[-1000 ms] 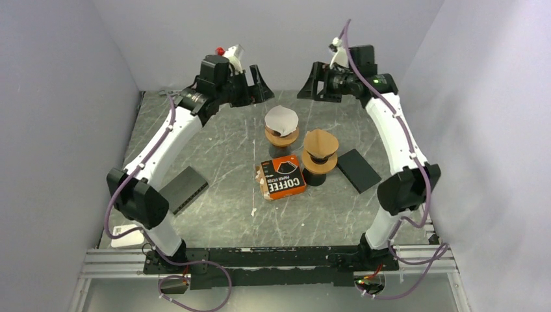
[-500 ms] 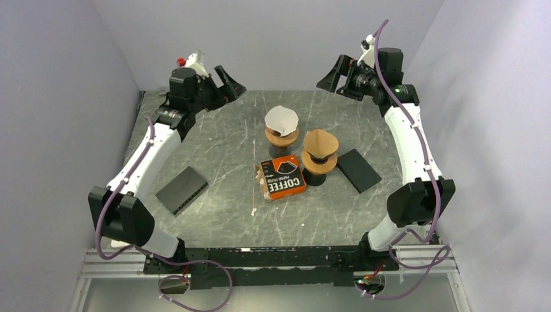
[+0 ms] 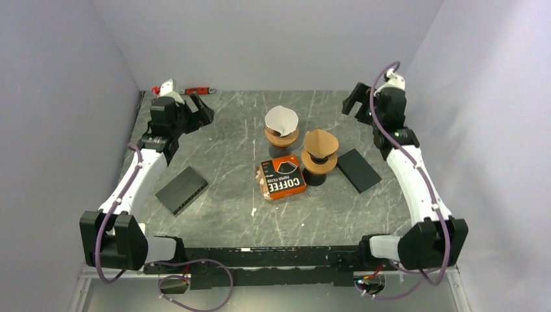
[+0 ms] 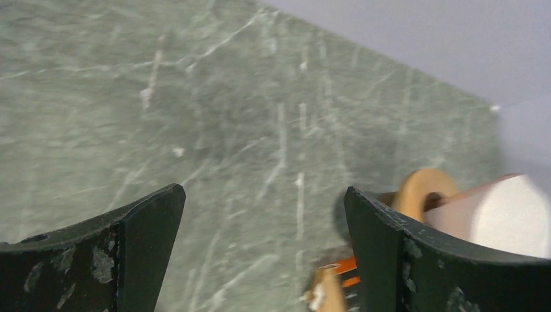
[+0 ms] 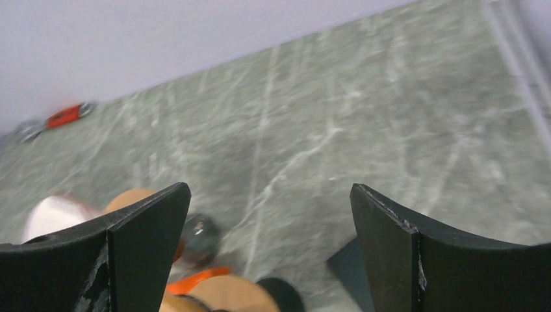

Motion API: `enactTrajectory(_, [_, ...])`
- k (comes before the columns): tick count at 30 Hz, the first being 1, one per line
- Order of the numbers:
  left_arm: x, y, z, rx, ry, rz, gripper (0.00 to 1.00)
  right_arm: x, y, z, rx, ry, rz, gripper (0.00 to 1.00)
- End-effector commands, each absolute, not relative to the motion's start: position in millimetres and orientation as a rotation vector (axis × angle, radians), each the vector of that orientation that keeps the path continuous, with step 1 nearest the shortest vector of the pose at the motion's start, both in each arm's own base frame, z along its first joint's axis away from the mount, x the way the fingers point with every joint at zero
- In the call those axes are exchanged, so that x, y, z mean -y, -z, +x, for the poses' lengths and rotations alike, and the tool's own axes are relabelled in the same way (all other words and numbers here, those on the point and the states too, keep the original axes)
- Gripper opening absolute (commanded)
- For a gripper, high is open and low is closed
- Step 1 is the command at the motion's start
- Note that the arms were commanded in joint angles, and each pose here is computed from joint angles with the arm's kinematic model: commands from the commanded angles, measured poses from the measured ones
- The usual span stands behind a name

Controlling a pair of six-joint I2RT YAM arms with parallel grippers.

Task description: Place the coffee filter in the dripper

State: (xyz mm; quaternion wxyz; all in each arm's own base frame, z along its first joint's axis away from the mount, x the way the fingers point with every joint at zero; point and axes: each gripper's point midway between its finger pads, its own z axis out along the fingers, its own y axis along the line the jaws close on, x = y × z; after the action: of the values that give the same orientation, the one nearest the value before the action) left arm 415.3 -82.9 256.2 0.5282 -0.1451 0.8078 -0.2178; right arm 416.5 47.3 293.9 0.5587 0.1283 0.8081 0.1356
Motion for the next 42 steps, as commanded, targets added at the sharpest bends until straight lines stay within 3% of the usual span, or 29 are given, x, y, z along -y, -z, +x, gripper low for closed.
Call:
enactTrajectory(1, [45.1, -252.7, 408.0, -1.832, 0.282, -0.291, 0.99, 10.8, -305.8, 406.9, -1.691, -0.018, 0.408, 1.0])
enactTrajectory(7, [22.5, -215.2, 394.9, -1.811, 0.119, -0.214, 0.99, 41.2, -229.1, 374.5, -1.82, 0.23, 0.404, 1.0])
enactTrajectory(22, [-7.0, -135.3, 384.5, -1.824, -0.122, -0.128, 0.99, 48.3, -116.4, 330.1, -1.805, 0.276, 0.346, 1.0])
enactTrajectory(31, [4.7, -110.4, 421.8, -1.842, -0.148, 0.159, 0.99, 20.2, -110.4, 360.9, -1.736, 0.155, 0.154, 1.0])
enactTrajectory(42, [-9.5, -79.2, 460.2, -1.797, -0.039, 0.032, 0.92, 32.3, -96.3, 375.1, -1.676, 0.135, 0.192, 1.0])
